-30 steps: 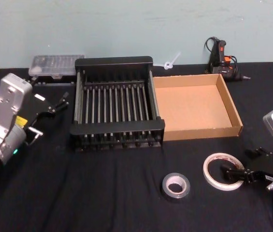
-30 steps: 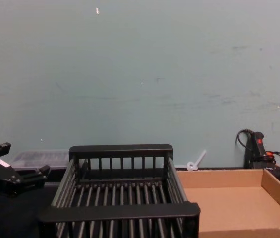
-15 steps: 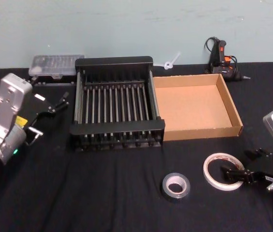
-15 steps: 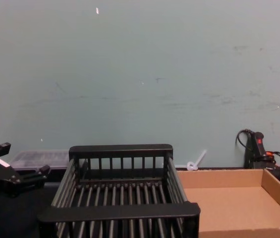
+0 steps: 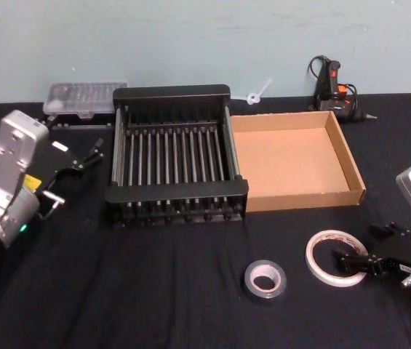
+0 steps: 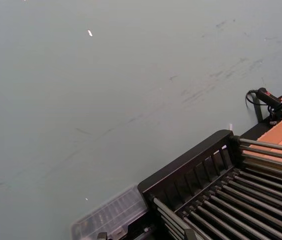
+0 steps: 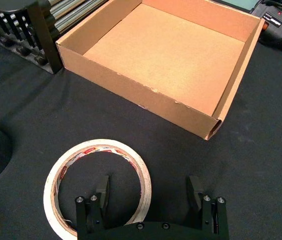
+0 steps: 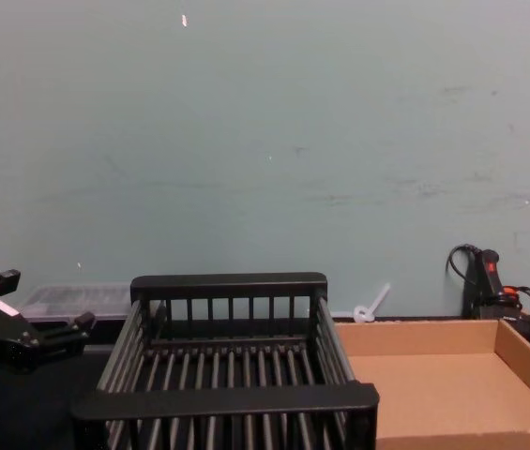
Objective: Pick up the white tape and place it into the black box , Pick up the silver tape and place it into the brown box.
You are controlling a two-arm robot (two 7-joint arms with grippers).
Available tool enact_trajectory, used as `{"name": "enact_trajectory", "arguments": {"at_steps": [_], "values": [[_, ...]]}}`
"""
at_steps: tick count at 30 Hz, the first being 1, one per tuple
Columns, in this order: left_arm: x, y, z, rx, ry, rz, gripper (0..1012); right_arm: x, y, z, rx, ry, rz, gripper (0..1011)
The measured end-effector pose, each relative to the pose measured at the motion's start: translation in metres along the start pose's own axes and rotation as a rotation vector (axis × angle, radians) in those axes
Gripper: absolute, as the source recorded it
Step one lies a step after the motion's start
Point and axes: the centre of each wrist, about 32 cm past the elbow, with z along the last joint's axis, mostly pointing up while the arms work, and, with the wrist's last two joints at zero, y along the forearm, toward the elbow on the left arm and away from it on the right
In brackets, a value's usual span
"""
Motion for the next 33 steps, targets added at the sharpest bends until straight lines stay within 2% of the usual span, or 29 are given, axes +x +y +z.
{"name": "enact_trajectory", "arguments": {"at_steps": [5,13,17,18,21,33], "values": [[0.0,0.0,0.0,0.0,0.0,0.0,1001,-0.0001,0.0,0.0,0.0,0.0,0.0,1002],[0.0,0.0,0.0,0.0,0.0,0.0,1001,-0.0001,0.0001,0.0,0.0,0.001,0.0,848],[0.0,0.0,0.0,0.0,0.0,0.0,1001,-0.0001,0.0001,-0.0001,0.0,0.001,0.0,704],[0.0,0.0,0.0,0.0,0.0,0.0,1001,-0.0001,0.0001,-0.0001,0.0,0.001,0.0,704],[0.0,0.0,0.0,0.0,0.0,0.0,1001,-0.0001,0.0001,0.0,0.0,0.001,0.0,562],[0.0,0.0,0.0,0.0,0.0,0.0,1002,-0.0001,0.0001,0.0,0.0,0.001,-0.001,199]]}}
